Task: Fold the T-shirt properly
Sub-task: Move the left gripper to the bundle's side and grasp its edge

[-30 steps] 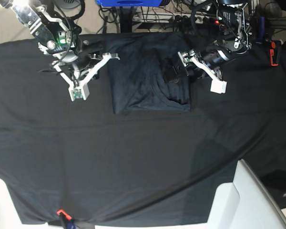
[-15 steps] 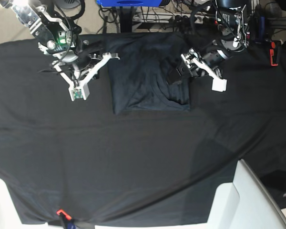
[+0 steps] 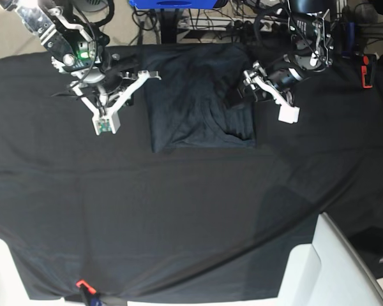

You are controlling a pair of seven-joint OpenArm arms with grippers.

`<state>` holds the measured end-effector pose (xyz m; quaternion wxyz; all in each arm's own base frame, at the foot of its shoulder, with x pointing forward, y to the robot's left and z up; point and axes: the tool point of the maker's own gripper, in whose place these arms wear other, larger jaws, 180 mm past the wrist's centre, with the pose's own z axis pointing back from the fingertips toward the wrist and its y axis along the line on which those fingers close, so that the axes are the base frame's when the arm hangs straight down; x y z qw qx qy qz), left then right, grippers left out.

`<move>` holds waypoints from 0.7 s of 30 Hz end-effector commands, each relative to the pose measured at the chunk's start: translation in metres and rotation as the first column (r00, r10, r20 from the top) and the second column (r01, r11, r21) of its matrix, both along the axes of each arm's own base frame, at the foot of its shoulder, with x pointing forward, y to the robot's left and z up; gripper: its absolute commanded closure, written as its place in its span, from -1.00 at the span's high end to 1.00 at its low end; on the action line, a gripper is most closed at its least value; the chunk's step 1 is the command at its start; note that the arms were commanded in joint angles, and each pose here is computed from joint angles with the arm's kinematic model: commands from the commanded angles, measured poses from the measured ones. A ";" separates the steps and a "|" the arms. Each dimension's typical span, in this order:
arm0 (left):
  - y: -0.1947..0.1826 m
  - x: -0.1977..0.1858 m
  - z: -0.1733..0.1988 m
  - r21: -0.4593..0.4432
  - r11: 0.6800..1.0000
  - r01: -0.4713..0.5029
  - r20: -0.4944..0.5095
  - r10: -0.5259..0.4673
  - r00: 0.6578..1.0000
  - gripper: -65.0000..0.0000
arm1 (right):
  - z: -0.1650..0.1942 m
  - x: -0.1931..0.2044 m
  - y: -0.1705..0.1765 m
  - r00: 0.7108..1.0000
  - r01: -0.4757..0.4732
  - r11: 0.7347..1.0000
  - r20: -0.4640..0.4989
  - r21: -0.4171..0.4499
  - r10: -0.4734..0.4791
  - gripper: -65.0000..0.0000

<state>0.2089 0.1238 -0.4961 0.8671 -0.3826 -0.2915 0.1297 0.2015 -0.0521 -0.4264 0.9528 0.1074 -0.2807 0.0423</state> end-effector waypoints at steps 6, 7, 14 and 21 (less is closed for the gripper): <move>-0.002 -0.037 -0.034 0.028 0.998 0.049 -0.175 -0.043 0.984 -1.00 | 0.008 0.007 0.000 0.999 -0.001 1.000 0.038 0.007 0.001 -1.00; -0.002 -0.037 -0.033 0.029 0.998 0.049 -0.174 -0.043 0.984 -1.00 | 0.007 0.007 0.000 0.999 -0.001 1.000 0.036 0.007 0.001 -1.00; 0.010 -0.035 -0.030 0.060 0.995 0.078 -0.175 -0.067 0.982 -1.00 | 0.007 0.006 0.001 0.999 -0.001 1.000 0.036 0.009 0.000 -1.00; 0.037 -0.033 -0.010 0.190 0.950 0.247 -0.150 -0.221 0.964 -1.00 | 0.005 0.003 0.000 1.000 0.002 1.000 0.028 0.008 -0.002 -1.00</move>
